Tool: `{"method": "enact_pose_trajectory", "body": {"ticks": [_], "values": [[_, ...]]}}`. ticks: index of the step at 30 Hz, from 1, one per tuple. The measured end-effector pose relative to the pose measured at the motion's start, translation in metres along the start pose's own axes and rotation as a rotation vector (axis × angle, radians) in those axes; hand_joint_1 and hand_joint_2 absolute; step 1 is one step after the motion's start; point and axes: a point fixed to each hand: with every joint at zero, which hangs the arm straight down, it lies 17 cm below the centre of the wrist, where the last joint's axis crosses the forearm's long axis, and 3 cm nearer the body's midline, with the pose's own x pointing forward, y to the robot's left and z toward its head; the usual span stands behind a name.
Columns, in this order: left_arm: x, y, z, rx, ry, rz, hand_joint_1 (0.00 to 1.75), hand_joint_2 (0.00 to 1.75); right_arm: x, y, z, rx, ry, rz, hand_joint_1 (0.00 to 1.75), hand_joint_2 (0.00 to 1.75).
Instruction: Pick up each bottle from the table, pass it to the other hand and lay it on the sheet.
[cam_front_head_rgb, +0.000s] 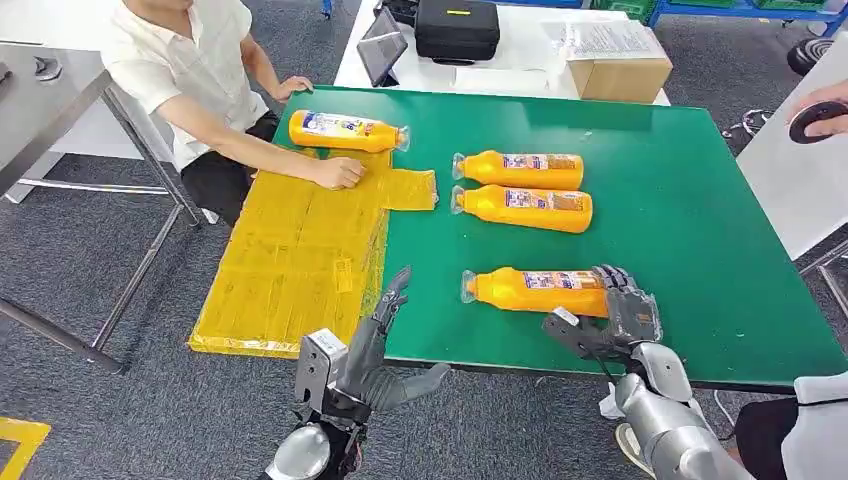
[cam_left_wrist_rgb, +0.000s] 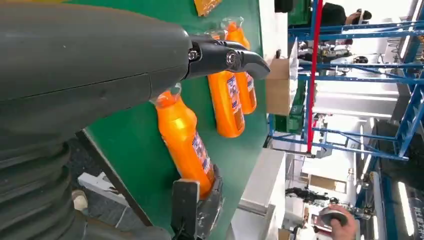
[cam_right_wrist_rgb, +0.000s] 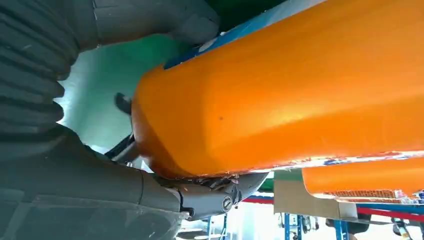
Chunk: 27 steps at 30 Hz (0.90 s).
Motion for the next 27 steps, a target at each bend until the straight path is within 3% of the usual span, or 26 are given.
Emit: {"method": "enact_pose_trajectory", "body": {"ticks": [7, 12, 17, 22, 27], "values": [[0.003, 0.002, -0.001, 0.009, -0.017, 0.004, 0.00, 1.75, 0.006, -0.005, 0.002, -0.039, -0.036, -0.027, 1.75, 1.75], [0.003, 0.040, -0.004, 0.148, -0.018, 0.071, 0.00, 1.75, 0.029, -0.014, 0.015, -0.176, -0.085, -0.153, 1.75, 1.75], [-0.003, 0.065, 0.000, 0.221, -0.016, 0.096, 0.00, 1.75, 0.042, -0.019, 0.019, -0.245, -0.077, -0.256, 1.75, 1.75], [-0.017, 0.087, 0.013, 0.297, 0.027, 0.230, 0.00, 1.75, 0.035, -0.037, 0.023, -0.369, 0.023, -0.442, 1.75, 1.75], [-0.023, 0.096, 0.020, 0.326, 0.043, 0.255, 0.00, 1.75, 0.043, -0.045, 0.023, -0.398, 0.009, -0.463, 1.75, 1.75]]}}
